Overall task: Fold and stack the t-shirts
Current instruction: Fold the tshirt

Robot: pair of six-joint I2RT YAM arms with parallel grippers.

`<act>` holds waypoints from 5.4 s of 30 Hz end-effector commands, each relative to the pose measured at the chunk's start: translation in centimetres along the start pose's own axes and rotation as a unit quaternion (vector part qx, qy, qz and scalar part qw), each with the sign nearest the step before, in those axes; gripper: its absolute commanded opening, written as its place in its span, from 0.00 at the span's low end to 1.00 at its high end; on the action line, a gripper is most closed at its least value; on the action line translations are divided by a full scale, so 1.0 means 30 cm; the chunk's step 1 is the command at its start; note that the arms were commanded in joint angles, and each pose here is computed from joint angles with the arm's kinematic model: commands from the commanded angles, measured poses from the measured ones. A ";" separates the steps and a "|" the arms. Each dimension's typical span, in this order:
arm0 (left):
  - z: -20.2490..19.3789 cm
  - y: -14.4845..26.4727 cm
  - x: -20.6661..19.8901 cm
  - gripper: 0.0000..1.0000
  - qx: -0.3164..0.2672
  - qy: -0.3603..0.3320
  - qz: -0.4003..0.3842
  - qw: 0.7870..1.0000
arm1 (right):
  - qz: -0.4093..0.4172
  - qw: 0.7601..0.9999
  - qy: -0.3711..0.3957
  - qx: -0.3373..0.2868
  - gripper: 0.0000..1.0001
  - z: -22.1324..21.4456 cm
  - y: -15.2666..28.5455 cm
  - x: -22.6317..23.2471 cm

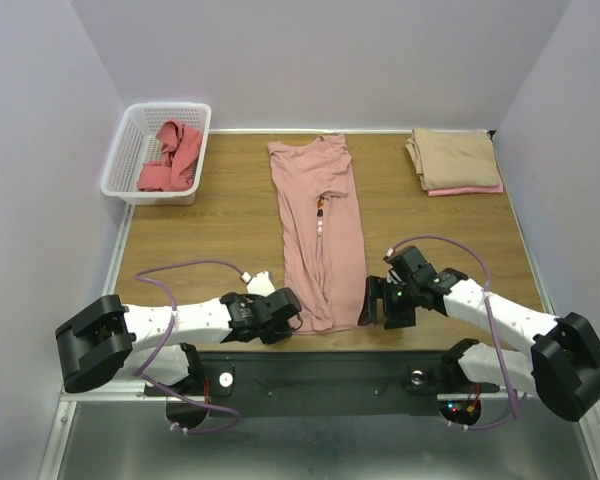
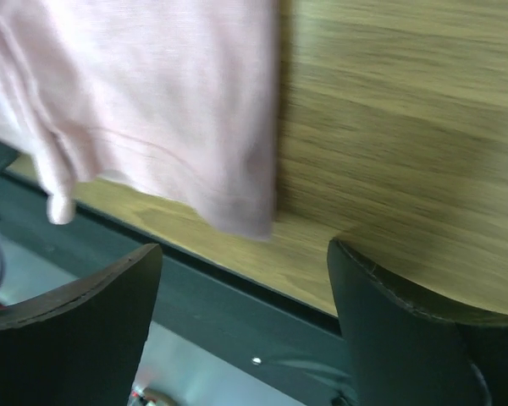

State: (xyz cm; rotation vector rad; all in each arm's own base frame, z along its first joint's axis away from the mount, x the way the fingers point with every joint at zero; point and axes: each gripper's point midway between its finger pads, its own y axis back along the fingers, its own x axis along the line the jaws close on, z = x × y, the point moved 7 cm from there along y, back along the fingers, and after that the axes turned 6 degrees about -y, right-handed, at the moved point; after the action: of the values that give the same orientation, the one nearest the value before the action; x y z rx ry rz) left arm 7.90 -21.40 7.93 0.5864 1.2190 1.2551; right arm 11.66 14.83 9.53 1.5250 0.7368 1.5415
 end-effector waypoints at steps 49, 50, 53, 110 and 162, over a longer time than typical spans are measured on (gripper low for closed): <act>0.970 0.031 -0.291 0.00 -0.284 -0.065 -0.034 0.956 | -0.053 0.956 0.004 -0.290 0.00 0.869 0.068 0.352; 0.990 0.023 -0.287 0.00 -0.286 -0.073 -0.031 0.955 | -0.057 0.956 0.003 -0.287 0.00 0.886 0.057 0.336; 1.029 -0.028 -0.286 0.00 -0.276 -0.077 -0.025 0.958 | -0.052 0.954 0.008 -0.294 0.00 0.934 0.059 0.342; 0.670 -0.250 -0.215 0.98 -0.078 -0.082 -0.164 0.980 | 0.138 0.987 -0.021 -0.079 1.00 0.628 -0.144 0.170; 0.549 -0.272 0.041 0.00 -0.055 -0.021 -0.027 0.998 | -0.001 0.991 -0.058 -0.119 0.01 0.599 -0.171 0.039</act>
State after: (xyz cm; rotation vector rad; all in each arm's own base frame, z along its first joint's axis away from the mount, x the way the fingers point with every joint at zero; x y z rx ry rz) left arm 29.07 -19.49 7.67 0.3579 1.0439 1.2671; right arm 30.74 16.17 8.15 1.4352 0.4411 1.5130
